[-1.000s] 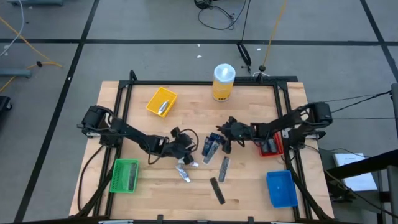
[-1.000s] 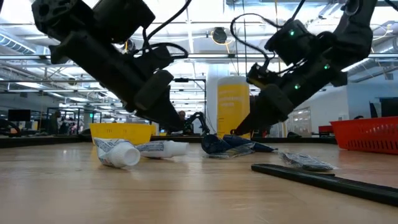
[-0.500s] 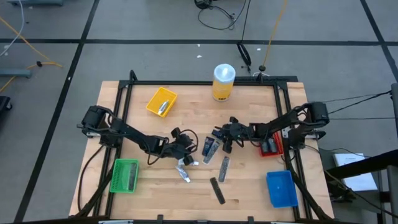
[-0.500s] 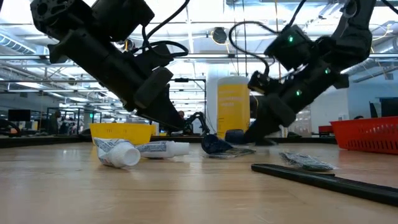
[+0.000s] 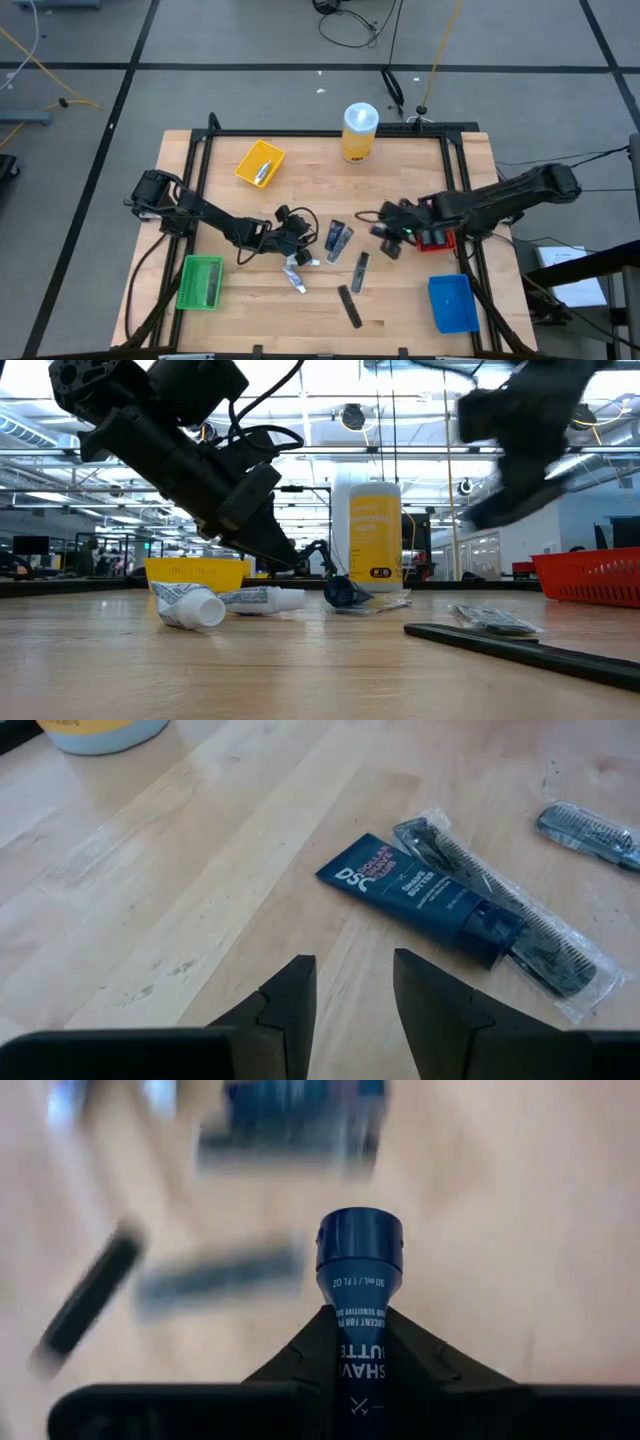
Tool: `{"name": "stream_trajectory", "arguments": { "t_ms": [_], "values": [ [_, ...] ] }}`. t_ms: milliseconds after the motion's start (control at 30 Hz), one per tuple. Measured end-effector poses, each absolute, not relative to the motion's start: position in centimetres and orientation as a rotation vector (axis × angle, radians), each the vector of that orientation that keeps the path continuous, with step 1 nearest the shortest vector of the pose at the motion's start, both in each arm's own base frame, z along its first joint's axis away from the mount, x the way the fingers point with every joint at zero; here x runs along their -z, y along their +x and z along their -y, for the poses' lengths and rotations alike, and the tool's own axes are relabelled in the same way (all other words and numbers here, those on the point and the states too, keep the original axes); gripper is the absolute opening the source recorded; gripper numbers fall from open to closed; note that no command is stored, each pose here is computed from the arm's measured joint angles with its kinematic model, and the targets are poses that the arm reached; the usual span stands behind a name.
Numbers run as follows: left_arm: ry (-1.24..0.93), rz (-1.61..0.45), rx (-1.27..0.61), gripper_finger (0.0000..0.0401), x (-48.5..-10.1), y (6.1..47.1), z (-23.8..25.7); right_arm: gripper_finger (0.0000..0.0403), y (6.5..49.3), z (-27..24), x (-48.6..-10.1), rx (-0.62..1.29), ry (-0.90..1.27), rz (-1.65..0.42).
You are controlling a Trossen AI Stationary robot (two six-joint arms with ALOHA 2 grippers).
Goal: Pick & Place Travel size toiletries
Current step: Put the blue shave cream into the blue bin
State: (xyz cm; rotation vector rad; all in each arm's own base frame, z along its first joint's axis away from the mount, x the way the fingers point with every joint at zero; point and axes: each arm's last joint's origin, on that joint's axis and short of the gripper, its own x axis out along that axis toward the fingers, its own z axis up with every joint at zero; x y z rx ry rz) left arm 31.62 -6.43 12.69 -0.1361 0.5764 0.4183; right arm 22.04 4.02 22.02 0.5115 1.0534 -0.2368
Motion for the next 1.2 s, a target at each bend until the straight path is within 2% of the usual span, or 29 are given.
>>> {"name": "stream_trajectory", "arguments": {
  "t_ms": [133,267,433,600,867,1033,1200],
  "values": [
    [-0.138,-0.572,-0.418,0.0131,-12.7,31.7,6.4,0.0048,20.1,-6.2,-24.3,0.176,0.741,-1.288],
    [-0.137,-0.573,-0.418,0.0131,-12.7,31.6,6.4,0.0048,18.2,-8.8,-25.0,0.151,0.943,-1.513],
    [-0.137,-0.579,-0.414,0.0131,-12.7,31.6,6.4,0.0047,16.1,-12.0,-25.0,0.265,1.093,-1.704],
    [-0.127,-0.591,-0.412,0.0132,-12.6,31.6,6.4,0.0047,14.3,-14.0,-24.7,0.445,1.125,-1.709],
    [-0.126,-0.593,-0.413,0.0132,-12.6,31.5,6.4,0.0049,12.1,-14.2,-21.5,0.66,1.086,-1.752],
    [-0.118,-0.592,-0.417,0.0131,-12.6,31.5,6.4,0.0065,11.6,-13.8,-19.8,0.696,1.065,-1.76],
    [-0.119,-0.591,-0.424,0.0131,-12.6,31.6,6.2,0.0098,11.8,-13.9,-19.1,0.614,1.058,-1.76]
  ]
}}
